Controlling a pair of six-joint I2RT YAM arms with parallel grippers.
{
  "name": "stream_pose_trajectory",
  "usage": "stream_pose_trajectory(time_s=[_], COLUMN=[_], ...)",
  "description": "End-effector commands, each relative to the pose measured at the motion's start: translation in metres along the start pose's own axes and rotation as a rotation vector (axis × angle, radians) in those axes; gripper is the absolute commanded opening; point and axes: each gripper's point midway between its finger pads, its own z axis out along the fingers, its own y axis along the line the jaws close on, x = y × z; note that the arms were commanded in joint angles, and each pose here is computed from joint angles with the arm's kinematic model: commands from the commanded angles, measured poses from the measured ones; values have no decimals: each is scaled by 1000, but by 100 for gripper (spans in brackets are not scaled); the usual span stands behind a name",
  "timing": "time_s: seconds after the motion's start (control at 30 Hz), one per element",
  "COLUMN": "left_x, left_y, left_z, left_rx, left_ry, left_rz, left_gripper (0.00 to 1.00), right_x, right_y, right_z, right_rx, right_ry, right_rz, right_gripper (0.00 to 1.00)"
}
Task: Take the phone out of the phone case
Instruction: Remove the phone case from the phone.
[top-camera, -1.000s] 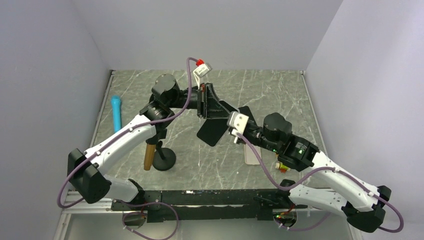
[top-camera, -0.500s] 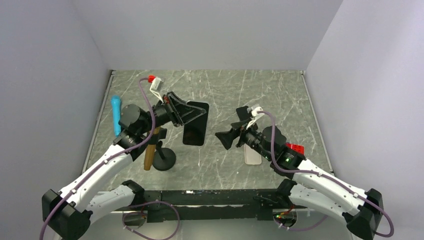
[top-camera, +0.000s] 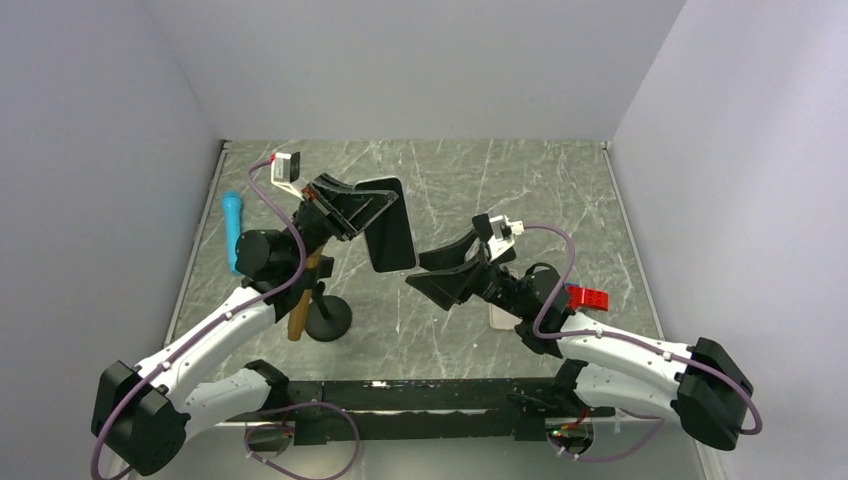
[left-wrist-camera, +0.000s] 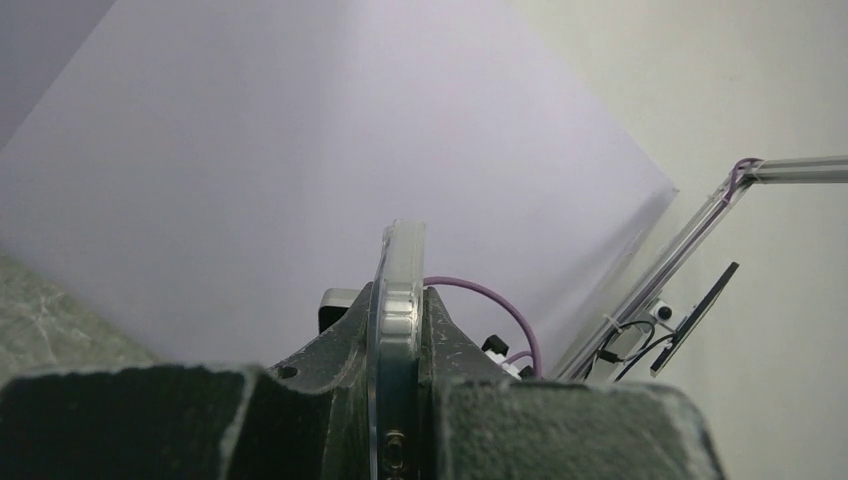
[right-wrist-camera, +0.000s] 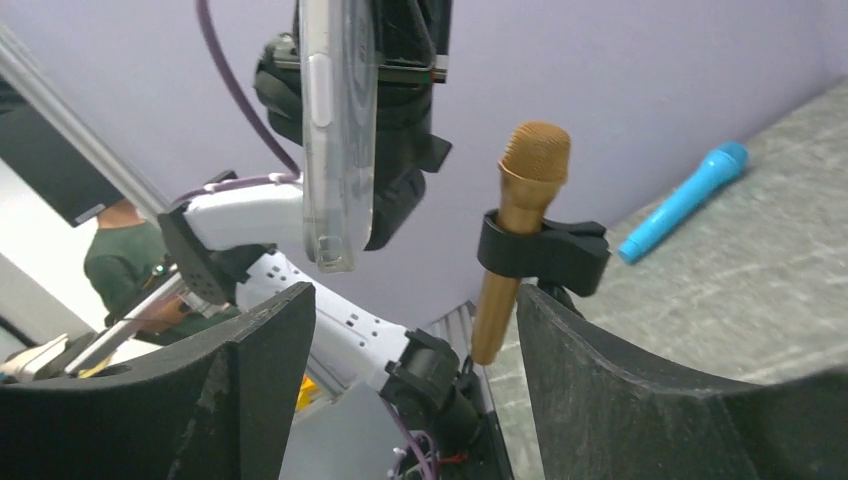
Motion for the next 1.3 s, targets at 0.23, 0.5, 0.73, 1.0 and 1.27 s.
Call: stream_pose_trajectory(time_s=[0.23,0.5,0.73,1.0,1.27], left_x=[-35,-39,-35,-20,-3], left_y=[-44,-46,-49,-36,-16], left_z=[1,-4,-5,-8,-7], left_rx=[180,294,308,195,-19], left_ry=[-171,-206,-181,-123,20], left_rz=[-51,-203,-227,-116,117], left_gripper=[0,0,0,0,0], right_x=[-23,-23,-36,-42,-55], right_y=[56,63,48,37,21], right_z=[21,38,46,48,61], right_rx=[-225,-289,-165,-58,138], right_ry=[-61,-47,-61,-26,87], right_rz=[-78,-172,-205,-249,-257], right_gripper=[72,67,56,54,59])
